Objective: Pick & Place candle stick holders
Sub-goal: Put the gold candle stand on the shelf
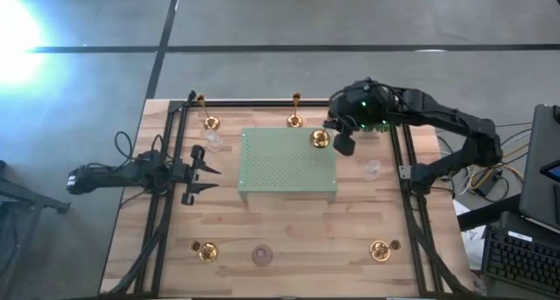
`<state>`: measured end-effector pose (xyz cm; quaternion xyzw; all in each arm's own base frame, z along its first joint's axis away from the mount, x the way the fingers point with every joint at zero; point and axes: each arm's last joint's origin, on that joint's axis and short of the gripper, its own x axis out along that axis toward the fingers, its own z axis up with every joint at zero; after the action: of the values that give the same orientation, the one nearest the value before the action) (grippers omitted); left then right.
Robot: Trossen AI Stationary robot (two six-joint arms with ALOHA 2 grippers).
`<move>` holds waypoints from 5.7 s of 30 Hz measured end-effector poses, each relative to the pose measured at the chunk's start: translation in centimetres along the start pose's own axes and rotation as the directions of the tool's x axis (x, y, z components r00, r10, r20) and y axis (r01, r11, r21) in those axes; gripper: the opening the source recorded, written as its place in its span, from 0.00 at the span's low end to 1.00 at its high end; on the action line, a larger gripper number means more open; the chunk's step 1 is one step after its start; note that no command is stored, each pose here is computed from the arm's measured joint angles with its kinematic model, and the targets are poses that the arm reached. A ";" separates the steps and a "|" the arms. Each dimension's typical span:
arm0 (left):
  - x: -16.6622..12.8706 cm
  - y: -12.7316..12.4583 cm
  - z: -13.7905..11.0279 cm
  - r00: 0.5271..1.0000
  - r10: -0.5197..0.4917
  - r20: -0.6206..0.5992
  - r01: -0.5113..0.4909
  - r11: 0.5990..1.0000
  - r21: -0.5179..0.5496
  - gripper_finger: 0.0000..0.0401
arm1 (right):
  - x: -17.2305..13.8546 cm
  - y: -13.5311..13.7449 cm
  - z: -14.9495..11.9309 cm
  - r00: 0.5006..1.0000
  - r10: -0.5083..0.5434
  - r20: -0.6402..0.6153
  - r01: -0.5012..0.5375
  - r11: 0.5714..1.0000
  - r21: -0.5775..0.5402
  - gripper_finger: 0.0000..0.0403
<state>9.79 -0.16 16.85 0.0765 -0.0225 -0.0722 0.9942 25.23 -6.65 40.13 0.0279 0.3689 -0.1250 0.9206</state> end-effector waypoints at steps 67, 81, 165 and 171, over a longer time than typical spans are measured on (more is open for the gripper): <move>0.0 0.0 0.0 1.000 0.000 0.000 0.000 1.000 0.000 0.44 | 7.4 -3.2 2.1 0.995 0.066 -0.070 -0.069 0.997 -0.042 0.03; 0.0 0.0 0.0 1.000 0.000 0.000 0.000 1.000 0.000 0.44 | 6.5 -3.1 1.6 0.991 0.098 -0.093 -0.097 0.995 0.015 0.03; 0.0 0.0 0.0 1.000 0.000 0.000 0.000 1.000 0.000 0.44 | 7.1 -3.1 2.0 0.993 0.107 -0.045 -0.106 0.994 0.031 0.52; 0.0 0.0 0.0 1.000 0.000 0.000 0.000 1.000 0.000 0.44 | 5.9 -3.2 2.1 0.993 0.086 -0.075 -0.084 0.996 0.033 0.61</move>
<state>9.79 -0.16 16.85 0.0764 -0.0225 -0.0723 0.9942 29.95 -11.28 37.73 0.0622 0.4005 -0.0900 0.9098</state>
